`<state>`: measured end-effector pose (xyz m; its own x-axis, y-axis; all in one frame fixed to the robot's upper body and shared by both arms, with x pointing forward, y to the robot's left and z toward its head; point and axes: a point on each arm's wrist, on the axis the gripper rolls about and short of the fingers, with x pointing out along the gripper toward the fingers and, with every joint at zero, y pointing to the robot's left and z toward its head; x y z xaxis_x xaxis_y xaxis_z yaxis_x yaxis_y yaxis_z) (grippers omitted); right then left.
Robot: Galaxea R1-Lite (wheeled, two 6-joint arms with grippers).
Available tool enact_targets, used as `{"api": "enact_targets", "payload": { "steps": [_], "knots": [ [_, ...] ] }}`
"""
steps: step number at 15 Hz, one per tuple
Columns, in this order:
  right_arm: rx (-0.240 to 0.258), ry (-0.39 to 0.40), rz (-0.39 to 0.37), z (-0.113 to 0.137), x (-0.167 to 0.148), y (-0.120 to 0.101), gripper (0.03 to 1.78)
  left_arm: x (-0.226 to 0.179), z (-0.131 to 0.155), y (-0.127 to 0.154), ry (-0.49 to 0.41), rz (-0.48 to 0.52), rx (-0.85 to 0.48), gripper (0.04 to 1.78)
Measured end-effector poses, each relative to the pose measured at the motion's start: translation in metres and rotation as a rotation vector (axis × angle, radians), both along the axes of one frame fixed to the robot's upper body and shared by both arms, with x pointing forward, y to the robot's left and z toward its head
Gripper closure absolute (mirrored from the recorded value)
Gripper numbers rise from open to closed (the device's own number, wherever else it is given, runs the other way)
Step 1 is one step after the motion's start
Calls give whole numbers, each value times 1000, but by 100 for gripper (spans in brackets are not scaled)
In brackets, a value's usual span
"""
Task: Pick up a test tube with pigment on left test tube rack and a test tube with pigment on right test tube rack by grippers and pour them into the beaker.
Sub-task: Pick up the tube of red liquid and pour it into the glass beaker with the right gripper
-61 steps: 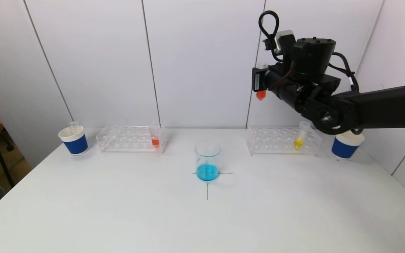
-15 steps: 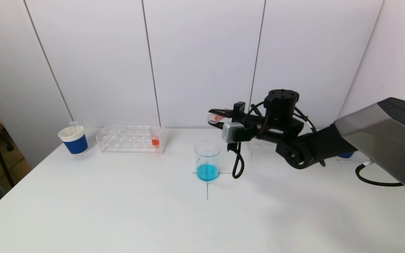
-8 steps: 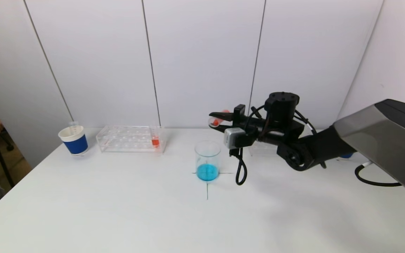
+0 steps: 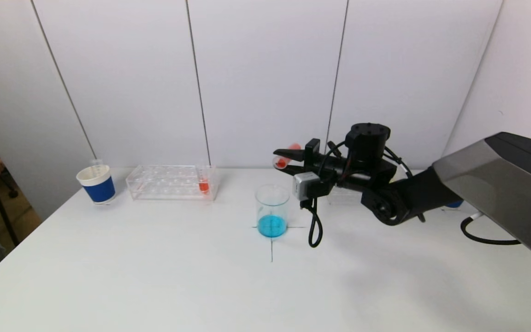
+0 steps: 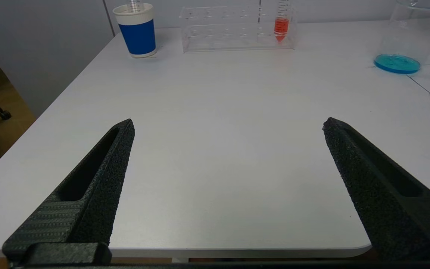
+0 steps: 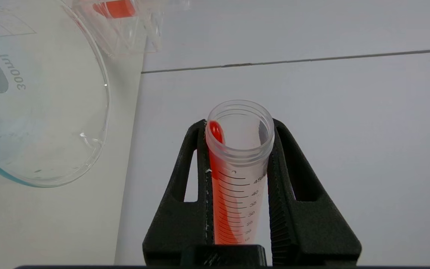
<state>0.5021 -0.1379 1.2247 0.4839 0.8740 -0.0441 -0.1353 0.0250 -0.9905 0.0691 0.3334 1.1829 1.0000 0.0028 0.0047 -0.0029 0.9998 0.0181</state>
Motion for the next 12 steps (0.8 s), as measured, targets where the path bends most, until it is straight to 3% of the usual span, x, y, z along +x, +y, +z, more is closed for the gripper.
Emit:
{"api": "enact_targets", "payload": {
  "steps": [12],
  "knots": [
    [-55, -97, 2, 0, 1, 0, 134, 0, 0, 0, 0, 0, 0, 6]
  ]
}}
